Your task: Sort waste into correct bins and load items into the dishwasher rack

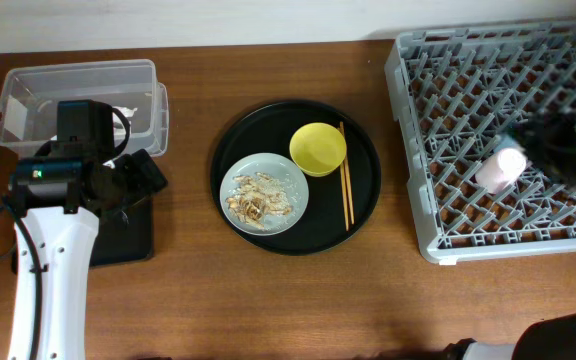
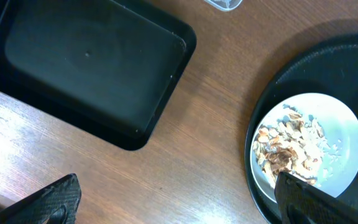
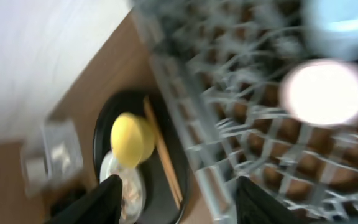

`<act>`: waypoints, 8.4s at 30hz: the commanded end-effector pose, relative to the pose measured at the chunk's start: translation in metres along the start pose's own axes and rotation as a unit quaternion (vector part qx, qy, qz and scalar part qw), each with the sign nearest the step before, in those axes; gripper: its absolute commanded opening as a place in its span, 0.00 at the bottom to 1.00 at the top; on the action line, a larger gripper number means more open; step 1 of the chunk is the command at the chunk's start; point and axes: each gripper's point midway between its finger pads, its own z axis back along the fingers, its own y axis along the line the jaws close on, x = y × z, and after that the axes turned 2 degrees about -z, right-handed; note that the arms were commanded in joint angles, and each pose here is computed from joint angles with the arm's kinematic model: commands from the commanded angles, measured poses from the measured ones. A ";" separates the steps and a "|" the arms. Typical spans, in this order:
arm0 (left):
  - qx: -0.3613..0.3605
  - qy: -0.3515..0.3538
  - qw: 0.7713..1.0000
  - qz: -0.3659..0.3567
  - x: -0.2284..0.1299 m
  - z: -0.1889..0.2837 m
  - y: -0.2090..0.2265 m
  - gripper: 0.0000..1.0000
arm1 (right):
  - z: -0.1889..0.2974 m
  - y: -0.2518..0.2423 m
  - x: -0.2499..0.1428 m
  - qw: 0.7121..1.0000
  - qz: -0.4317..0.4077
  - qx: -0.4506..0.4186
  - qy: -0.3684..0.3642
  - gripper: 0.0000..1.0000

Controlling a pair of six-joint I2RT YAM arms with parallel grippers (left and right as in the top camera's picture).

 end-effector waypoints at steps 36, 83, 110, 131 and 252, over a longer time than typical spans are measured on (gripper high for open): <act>0.004 -0.010 1.000 0.008 0.002 0.004 0.004 0.99 | -0.339 0.144 -0.200 0.928 0.346 -0.123 0.055 0.31; 0.004 -0.010 1.000 0.008 0.002 0.004 0.004 0.99 | -0.002 0.123 0.065 0.975 0.210 0.070 0.018 0.04; 0.004 -0.010 1.000 0.008 0.002 0.004 0.004 0.99 | -0.142 0.021 0.144 0.923 0.095 0.371 0.046 0.04; 0.004 -0.010 1.000 0.008 0.002 0.004 0.004 0.99 | -0.128 -0.031 0.167 0.980 0.018 0.198 0.016 0.23; 0.004 -0.010 1.000 0.008 0.002 0.004 0.004 0.99 | 0.073 0.276 -0.139 0.933 0.328 0.109 0.098 0.99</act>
